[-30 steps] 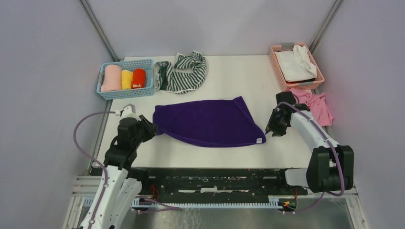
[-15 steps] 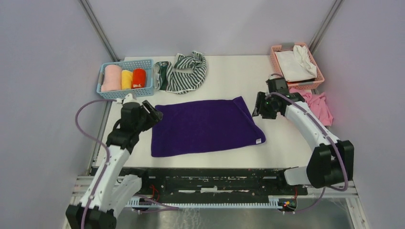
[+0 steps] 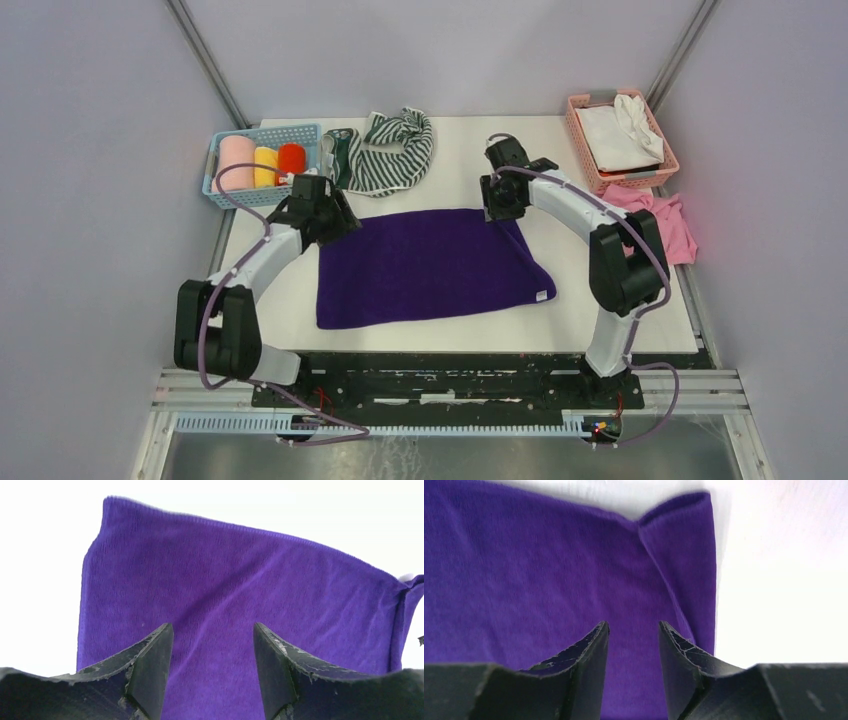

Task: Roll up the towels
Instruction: Flatten out the towel at the center of the board, then fold the towel at the center of the board.

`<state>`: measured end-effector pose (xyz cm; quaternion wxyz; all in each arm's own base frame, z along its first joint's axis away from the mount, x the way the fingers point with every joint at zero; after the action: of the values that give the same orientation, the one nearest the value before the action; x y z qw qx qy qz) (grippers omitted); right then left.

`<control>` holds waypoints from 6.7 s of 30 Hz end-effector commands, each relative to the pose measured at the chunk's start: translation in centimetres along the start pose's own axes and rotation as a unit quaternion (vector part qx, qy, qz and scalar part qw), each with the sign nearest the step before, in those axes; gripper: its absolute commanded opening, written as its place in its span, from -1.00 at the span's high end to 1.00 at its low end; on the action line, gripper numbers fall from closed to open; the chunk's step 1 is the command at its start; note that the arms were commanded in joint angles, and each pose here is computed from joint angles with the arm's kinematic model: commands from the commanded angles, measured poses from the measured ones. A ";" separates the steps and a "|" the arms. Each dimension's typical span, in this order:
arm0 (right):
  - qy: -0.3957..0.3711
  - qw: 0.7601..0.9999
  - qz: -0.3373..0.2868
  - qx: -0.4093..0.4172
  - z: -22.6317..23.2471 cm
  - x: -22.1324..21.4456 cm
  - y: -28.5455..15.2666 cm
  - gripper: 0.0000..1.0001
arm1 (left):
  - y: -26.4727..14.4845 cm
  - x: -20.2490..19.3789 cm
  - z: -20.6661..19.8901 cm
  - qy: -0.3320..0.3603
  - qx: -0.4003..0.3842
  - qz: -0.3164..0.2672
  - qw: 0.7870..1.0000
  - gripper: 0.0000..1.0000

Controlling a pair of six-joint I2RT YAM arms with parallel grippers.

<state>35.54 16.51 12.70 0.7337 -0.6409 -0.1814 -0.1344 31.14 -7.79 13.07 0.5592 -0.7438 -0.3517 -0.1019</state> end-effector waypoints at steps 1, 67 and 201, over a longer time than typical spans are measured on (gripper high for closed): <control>-0.044 0.997 -0.035 -0.050 0.0 3.0 1.6 0.03 | 1.3 2.8 -0.1 0.057 0.020 -0.028 0.998 -0.34; -0.028 0.998 0.009 -0.055 -10.9 7.3 3.6 0.19 | 10.0 7.0 7.5 0.293 0.258 0.098 0.916 -0.01; -0.078 0.990 -0.089 -0.075 -12.9 10.7 -3.2 0.99 | 2.8 11.3 2.8 0.195 0.052 -0.016 0.979 0.95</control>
<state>45.72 4.60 15.34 0.6786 -0.6808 -0.2511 -0.1138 41.36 -1.06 14.42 0.6642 -0.6771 -0.2003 -0.2454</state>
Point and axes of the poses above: each gripper's point midway between its finger pads, its own y axis out along the fingers, its own z axis along the line the jaws close on, x = y × z, the point moved 5 cm from there along -y, back along the fingers, and after that the axes turned 3 degrees about y, right-handed, at the moved point
